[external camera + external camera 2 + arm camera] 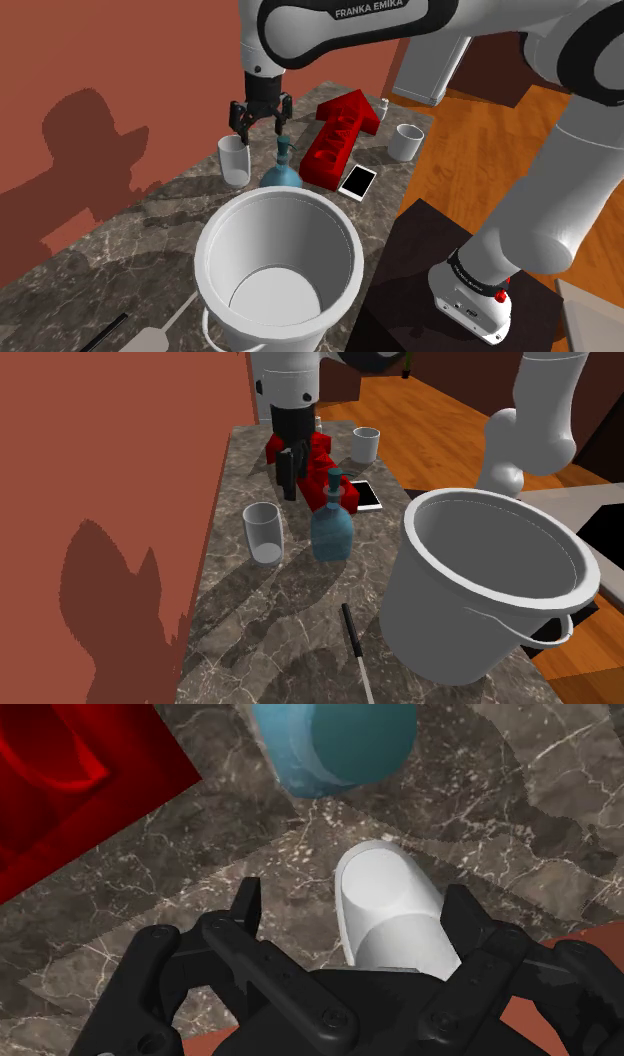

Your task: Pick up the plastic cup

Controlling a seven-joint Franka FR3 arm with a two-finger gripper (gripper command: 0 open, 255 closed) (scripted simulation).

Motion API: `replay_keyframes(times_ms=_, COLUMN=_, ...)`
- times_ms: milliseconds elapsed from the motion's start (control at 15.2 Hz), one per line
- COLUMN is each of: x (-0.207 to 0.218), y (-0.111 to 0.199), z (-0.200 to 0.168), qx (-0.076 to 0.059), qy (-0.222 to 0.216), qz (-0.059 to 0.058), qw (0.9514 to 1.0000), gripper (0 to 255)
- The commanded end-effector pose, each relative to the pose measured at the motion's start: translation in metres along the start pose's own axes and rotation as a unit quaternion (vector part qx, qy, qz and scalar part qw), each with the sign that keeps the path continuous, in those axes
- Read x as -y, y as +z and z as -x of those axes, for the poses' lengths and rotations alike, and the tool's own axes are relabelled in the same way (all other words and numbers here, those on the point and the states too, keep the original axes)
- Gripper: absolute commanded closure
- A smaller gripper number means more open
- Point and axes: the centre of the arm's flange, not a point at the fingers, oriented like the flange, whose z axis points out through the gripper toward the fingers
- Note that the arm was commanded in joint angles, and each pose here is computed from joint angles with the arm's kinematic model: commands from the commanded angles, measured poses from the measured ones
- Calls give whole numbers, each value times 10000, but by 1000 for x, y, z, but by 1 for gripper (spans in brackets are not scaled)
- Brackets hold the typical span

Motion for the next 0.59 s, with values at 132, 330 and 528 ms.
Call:
replay_keyframes(times_ms=132, x=40, y=18, z=-30, qx=-50, qy=-58, qz=44, qw=10000, gripper=0)
replay_keyframes(times_ms=330, x=70, y=32, z=-52, qx=-87, qy=-106, qz=76, qw=9999, gripper=0)
replay_keyframes(times_ms=528, x=84, y=44, z=-62, qx=-104, qy=-129, qz=92, qw=9998, gripper=0)
